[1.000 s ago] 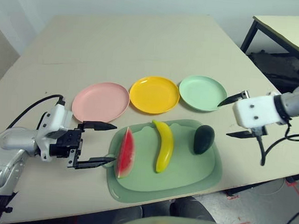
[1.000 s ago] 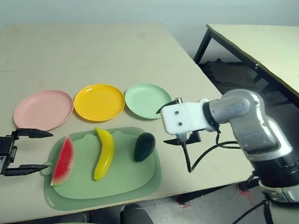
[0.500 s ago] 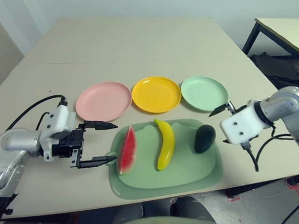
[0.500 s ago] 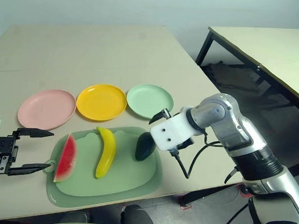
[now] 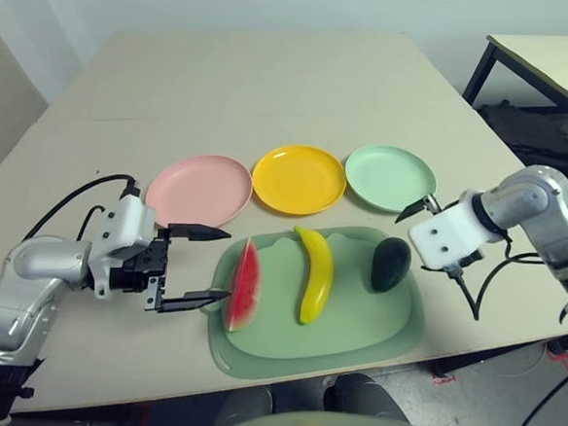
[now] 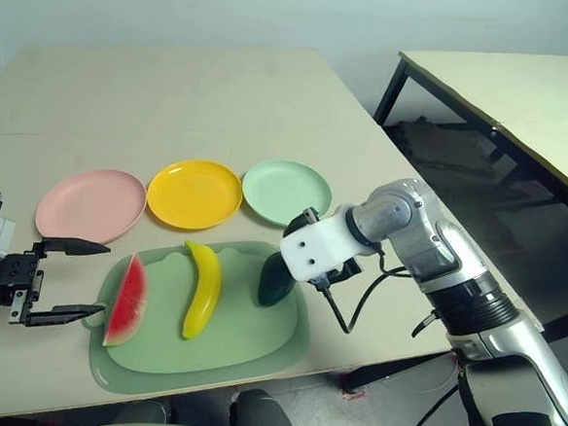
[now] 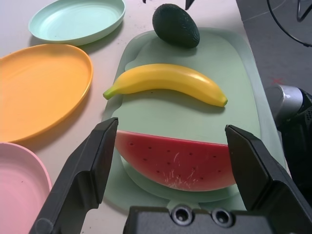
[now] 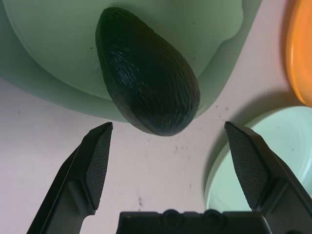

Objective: Place the fruits into color-matched plates.

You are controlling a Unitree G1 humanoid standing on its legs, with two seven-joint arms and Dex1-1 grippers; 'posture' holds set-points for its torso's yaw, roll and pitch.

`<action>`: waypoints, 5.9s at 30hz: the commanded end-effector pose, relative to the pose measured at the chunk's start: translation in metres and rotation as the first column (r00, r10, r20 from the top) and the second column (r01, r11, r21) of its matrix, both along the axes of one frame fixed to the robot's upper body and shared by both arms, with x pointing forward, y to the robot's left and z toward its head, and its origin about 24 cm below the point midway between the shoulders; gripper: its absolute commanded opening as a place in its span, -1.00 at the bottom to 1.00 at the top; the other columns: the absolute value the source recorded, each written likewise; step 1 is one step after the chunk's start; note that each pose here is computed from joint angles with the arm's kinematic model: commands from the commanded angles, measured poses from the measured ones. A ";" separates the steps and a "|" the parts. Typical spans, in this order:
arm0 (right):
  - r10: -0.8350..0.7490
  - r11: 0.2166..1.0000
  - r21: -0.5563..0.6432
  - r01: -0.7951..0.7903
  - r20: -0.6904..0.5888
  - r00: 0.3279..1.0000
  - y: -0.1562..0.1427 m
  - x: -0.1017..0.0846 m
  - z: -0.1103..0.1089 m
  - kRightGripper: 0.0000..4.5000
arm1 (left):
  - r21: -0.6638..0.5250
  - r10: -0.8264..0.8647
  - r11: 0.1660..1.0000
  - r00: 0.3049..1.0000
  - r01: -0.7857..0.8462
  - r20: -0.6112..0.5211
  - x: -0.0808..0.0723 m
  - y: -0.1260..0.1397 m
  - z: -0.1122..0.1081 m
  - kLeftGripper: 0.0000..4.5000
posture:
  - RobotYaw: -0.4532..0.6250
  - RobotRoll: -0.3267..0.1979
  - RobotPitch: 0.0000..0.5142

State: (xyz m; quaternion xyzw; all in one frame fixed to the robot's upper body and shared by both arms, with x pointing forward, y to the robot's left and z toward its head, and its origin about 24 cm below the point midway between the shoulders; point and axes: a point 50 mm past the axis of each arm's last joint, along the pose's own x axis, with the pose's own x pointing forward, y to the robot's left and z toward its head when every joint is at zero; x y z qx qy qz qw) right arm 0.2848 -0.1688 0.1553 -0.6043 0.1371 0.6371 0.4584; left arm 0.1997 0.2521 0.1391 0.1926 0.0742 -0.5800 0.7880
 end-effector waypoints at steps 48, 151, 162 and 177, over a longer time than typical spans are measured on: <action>-0.045 0.999 -0.036 0.040 -0.160 0.986 0.014 -0.002 -0.025 1.00 | 0.049 0.004 0.999 0.999 -0.006 0.038 0.000 0.001 0.004 0.99 | -0.11 0.25 -1.00; 0.483 0.873 -0.052 -0.485 -0.041 0.874 0.121 -0.002 -0.019 0.99 | 0.120 0.002 0.993 0.998 -0.009 0.057 0.012 -0.001 0.041 1.00 | -0.08 0.25 -0.99; 0.432 0.887 -0.122 -0.445 -0.120 0.894 0.110 0.000 -0.048 0.99 | 0.109 0.013 0.994 0.996 -0.022 0.085 0.011 -0.003 0.043 1.00 | -0.04 0.25 -1.00; 0.332 0.928 -0.110 -0.357 -0.197 0.923 0.093 -0.002 -0.033 -0.25 | 0.113 0.009 0.993 0.997 -0.018 0.078 0.012 -0.002 0.038 1.00 | -0.08 0.25 -1.00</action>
